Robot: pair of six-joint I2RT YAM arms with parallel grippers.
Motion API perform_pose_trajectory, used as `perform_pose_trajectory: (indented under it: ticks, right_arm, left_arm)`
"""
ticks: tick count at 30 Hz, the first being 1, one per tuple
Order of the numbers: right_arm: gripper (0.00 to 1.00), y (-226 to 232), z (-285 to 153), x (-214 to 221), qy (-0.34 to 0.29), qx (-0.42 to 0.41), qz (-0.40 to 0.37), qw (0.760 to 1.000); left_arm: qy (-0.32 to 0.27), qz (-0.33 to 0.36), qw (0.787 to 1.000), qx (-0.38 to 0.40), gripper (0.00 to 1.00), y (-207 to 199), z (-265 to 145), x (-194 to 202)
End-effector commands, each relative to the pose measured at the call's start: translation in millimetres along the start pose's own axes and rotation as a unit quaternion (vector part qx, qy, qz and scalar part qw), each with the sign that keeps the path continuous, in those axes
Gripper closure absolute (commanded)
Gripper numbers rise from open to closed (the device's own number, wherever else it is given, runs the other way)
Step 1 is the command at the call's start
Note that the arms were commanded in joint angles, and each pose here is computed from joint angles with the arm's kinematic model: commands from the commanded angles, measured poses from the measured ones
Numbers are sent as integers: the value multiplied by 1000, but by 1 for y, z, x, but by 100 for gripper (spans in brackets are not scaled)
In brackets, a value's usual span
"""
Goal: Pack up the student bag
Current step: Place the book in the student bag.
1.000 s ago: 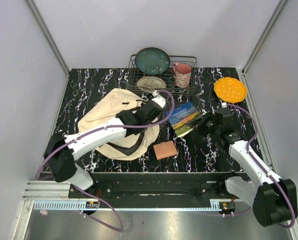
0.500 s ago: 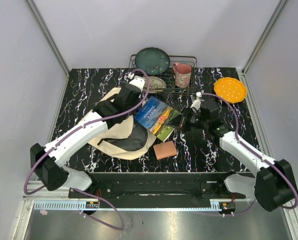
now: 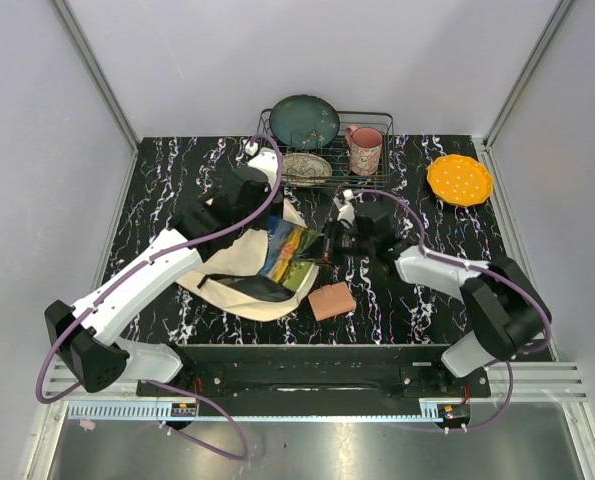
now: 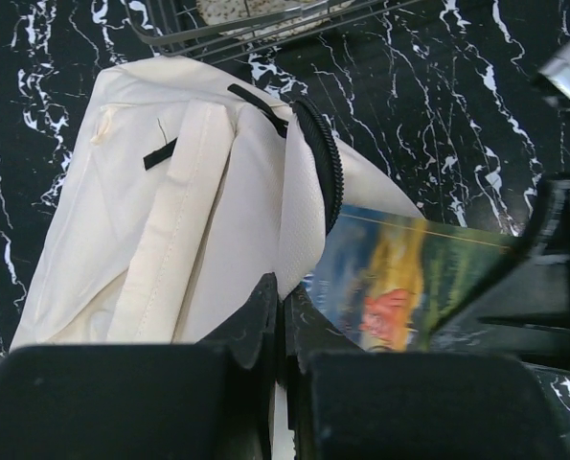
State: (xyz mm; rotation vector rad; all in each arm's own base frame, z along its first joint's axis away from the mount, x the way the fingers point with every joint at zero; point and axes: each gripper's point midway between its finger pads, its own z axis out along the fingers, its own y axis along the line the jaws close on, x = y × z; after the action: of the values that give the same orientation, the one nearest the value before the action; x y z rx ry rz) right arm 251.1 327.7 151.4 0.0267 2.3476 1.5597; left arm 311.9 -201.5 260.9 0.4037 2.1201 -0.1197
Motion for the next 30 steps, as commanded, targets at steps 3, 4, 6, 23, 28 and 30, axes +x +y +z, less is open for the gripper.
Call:
perform_pose_trajectory:
  ticks: [3,4,6,23,28,30]
  right_arm:
    - [100,65,36,-33,-44,-99,-49,993]
    - [100,64,41,-37,-47,-101,-28,993]
    - [100,54,60,-40,-48,-102,-6,994]
    - [76,37,162,-63,-122,11,33,992]
    - [47,24,146,-61,-120,76,-37,989]
    - [42,23,132,-61,-120,100,-66,986]
  left_arm:
    - [-89,-55,993,58,100,-17,-25,-52]
    - [-91,-57,992,61,100,-18,-26,-53]
    - [-91,-62,992,66,100,-20,-27,-52]
    - [-95,-84,991,52,98,-13,-28,-47]
    - [-92,-87,991,41,87,-9,-27,-43]
    - [-93,-91,991,38,86,-6,-27,-43]
